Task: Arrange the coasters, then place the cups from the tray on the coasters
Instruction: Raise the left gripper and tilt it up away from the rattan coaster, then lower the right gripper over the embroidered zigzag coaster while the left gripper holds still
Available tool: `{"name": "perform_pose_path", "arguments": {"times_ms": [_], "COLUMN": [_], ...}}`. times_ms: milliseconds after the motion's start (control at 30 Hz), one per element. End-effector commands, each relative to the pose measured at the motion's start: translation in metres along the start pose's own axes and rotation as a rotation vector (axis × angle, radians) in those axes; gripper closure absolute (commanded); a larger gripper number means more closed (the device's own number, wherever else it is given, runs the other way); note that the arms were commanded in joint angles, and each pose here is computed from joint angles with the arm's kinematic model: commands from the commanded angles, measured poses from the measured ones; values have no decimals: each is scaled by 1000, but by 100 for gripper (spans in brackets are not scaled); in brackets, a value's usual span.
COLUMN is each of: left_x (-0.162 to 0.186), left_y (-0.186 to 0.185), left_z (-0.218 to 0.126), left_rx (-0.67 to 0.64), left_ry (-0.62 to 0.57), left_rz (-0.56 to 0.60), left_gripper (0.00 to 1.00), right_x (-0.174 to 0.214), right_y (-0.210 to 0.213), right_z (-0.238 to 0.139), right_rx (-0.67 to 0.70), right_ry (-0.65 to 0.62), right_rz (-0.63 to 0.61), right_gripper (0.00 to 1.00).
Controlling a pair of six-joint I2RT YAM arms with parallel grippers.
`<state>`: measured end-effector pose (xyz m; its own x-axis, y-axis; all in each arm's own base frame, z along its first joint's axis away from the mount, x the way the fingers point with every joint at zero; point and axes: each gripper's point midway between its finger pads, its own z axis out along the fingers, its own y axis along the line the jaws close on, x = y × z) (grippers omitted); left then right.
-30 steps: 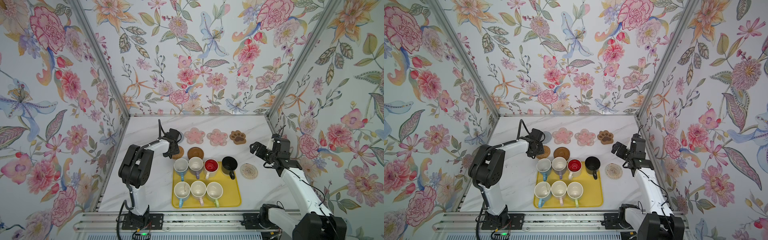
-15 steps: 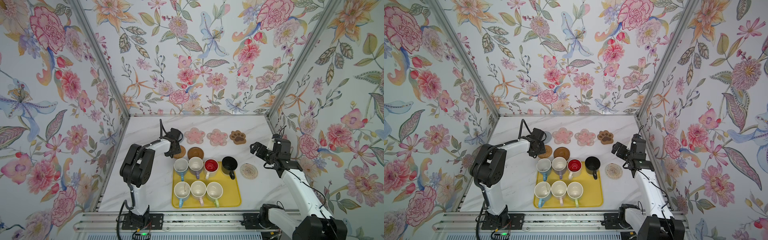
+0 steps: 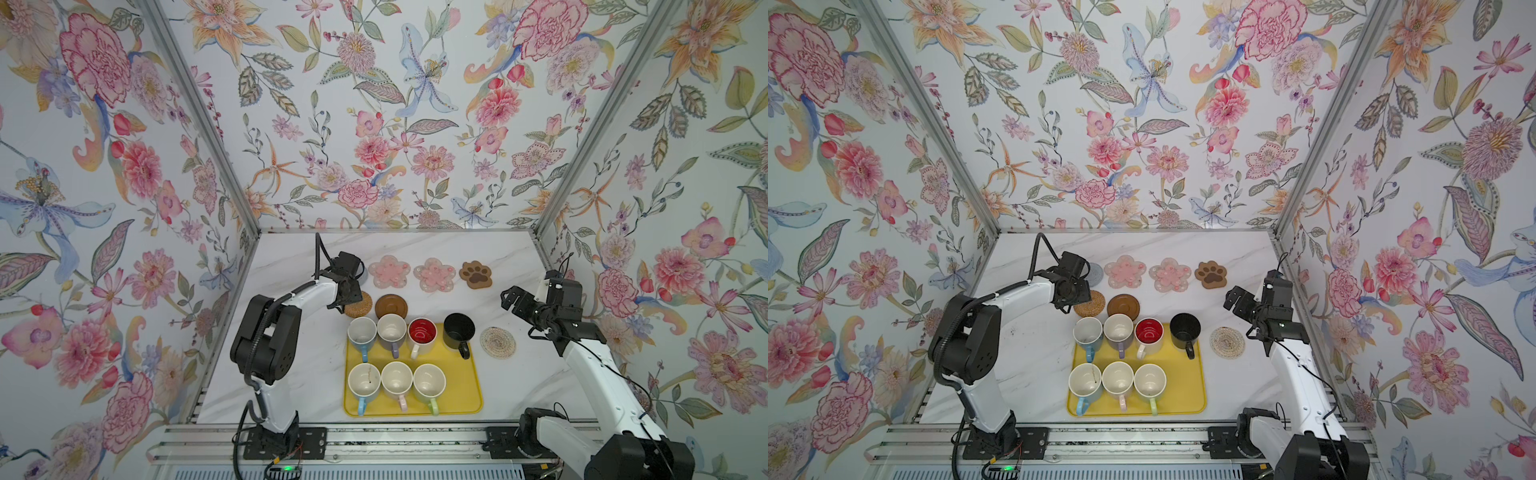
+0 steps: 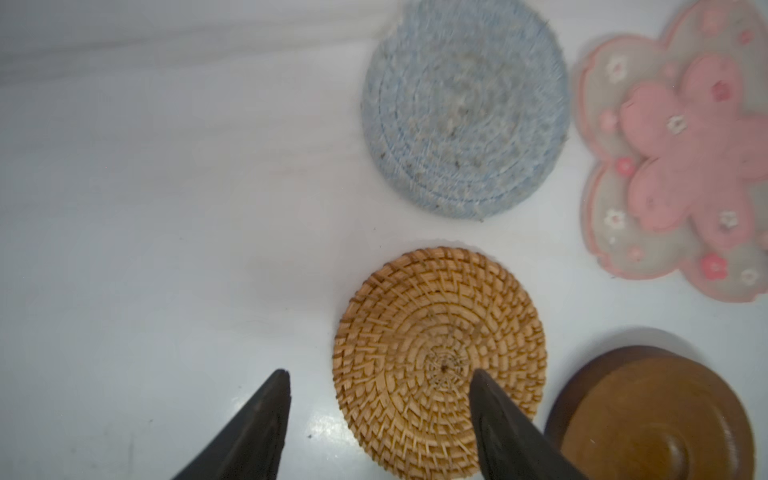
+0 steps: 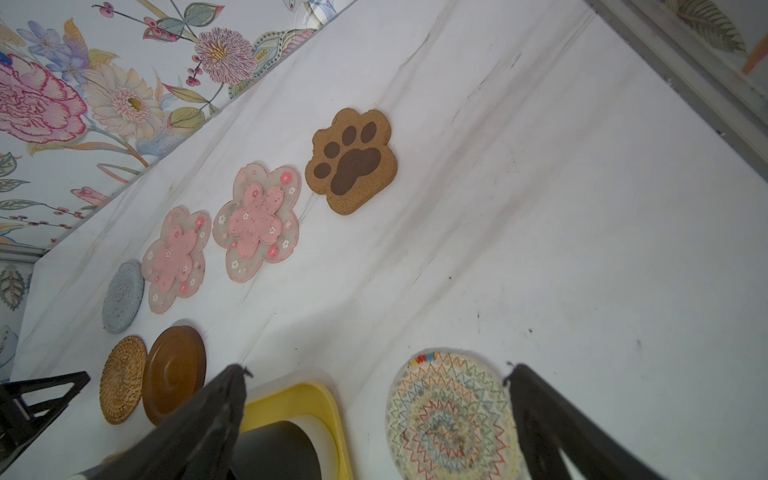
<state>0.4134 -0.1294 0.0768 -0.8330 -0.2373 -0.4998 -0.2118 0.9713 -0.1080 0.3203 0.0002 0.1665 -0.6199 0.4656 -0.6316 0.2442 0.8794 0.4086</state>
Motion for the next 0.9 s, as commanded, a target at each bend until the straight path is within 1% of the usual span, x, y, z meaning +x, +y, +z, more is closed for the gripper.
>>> {"name": "perform_pose_path", "arguments": {"times_ms": [0, 67, 100, 133, 167, 267, 333, 400, 467, 600, 867], "left_x": [-51, -67, -71, -79, -81, -79, -75, -70, -67, -65, -65], "left_y": [0, 4, 7, 11, 15, 31, 37, 44, 51, 60, 66], "left_z": [-51, -75, -81, -101, -112, -137, -147, -153, -157, -157, -157], "left_rx": [21, 32, 34, 54, 66, 118, 201, 255, 275, 251, 234], "left_ry": [-188, -273, -303, -368, -417, -555, -603, -644, -672, -671, -673], "left_rz": [-7, -17, -21, -35, -42, -90, -138, -191, -219, -231, -237], "left_gripper": [24, 20, 18, 16, 13, 6, 2, 1, 1, 1, 1], "right_x": [7, 6, 7, 8, 10, 17, 22, 29, 36, 51, 93], "right_y": [-8, -8, -8, -9, -10, -16, -18, -21, -24, -28, -27], "right_z": [-1, -1, 0, 0, 1, 3, 2, 2, 3, 6, 10], "right_rx": [31, 35, 37, 42, 49, 77, 90, 110, 122, 142, 164], "right_ry": [18, 21, 25, 32, 42, 78, 101, 126, 149, 198, 293], "right_rz": [23, 26, 29, 32, 35, 51, 55, 59, 60, 65, 71], "right_gripper": [1, 1, 1, 1, 1, 1, 1, 1, 1, 3, 12]}}
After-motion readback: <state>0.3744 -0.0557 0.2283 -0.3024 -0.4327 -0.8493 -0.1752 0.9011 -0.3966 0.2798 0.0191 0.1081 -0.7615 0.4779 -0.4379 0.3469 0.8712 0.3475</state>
